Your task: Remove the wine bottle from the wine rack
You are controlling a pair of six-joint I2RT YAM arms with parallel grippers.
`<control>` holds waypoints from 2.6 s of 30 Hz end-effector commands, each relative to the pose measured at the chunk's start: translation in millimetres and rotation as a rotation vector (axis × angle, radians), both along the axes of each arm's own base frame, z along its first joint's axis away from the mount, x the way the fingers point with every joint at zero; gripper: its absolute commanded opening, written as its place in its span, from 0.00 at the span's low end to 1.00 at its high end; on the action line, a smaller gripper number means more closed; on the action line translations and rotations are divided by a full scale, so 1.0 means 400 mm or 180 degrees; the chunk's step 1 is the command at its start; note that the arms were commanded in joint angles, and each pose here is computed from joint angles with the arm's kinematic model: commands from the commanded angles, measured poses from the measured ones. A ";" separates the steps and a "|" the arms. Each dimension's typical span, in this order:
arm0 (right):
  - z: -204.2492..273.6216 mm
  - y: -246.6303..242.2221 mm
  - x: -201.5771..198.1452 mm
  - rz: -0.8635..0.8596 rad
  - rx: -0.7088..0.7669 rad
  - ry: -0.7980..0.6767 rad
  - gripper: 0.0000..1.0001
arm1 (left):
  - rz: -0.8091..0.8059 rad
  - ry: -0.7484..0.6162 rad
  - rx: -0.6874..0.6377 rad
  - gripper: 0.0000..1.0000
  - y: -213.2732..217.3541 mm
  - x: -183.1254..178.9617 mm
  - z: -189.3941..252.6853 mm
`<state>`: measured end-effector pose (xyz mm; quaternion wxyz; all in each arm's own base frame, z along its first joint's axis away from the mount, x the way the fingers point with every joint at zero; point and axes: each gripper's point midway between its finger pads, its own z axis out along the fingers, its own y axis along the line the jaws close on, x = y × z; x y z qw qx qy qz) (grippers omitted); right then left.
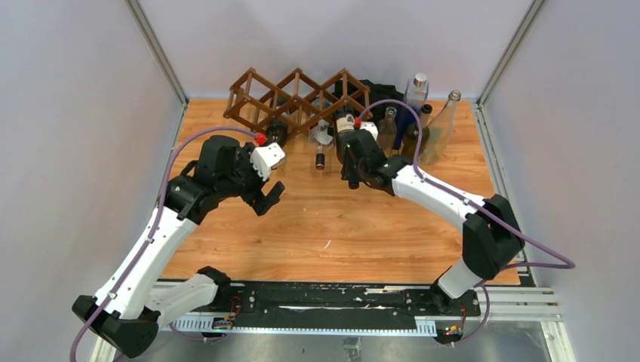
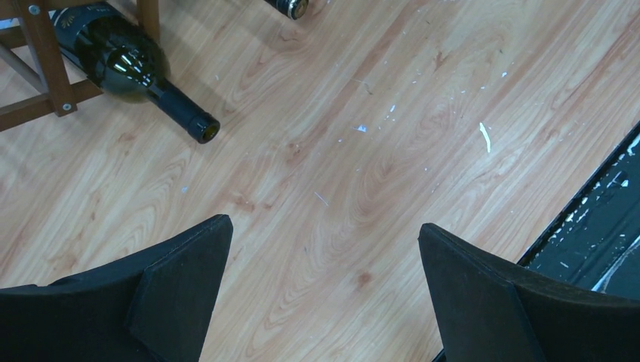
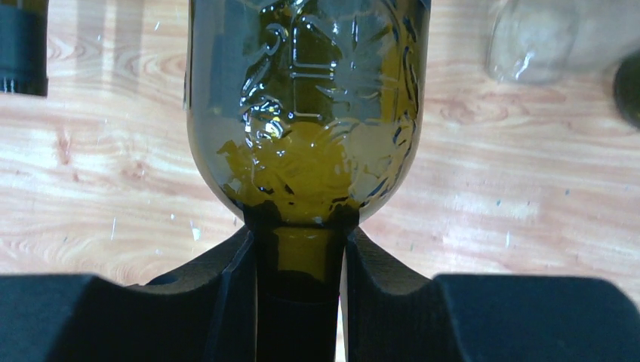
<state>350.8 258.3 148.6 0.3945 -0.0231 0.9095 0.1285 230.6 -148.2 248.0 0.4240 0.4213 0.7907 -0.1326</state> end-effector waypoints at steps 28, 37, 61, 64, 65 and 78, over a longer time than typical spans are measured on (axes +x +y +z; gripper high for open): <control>0.247 0.032 -0.445 0.1788 0.1074 0.0135 0.00 | -0.1836 -0.1696 0.0626 1.00 -0.043 -0.039 0.046; 0.289 0.138 -0.502 0.2458 0.1054 0.0353 0.00 | -0.2127 -0.2601 0.0901 1.00 -0.042 -0.064 0.019; 0.340 0.304 -0.632 0.3328 0.1050 0.0472 0.00 | -0.2056 -0.3119 0.1632 1.00 -0.012 0.010 -0.038; 0.340 0.305 -0.649 0.3422 0.1018 0.0478 0.00 | -0.2017 -0.3117 0.1665 0.96 -0.008 0.016 -0.040; 0.339 0.305 -0.652 0.3442 0.1001 0.0487 0.00 | -0.2012 -0.3118 0.1670 0.92 -0.007 0.016 -0.040; 0.370 0.261 -0.570 0.2922 0.0737 0.0041 0.83 | -0.1601 -0.3359 0.1111 0.00 -0.024 0.010 0.051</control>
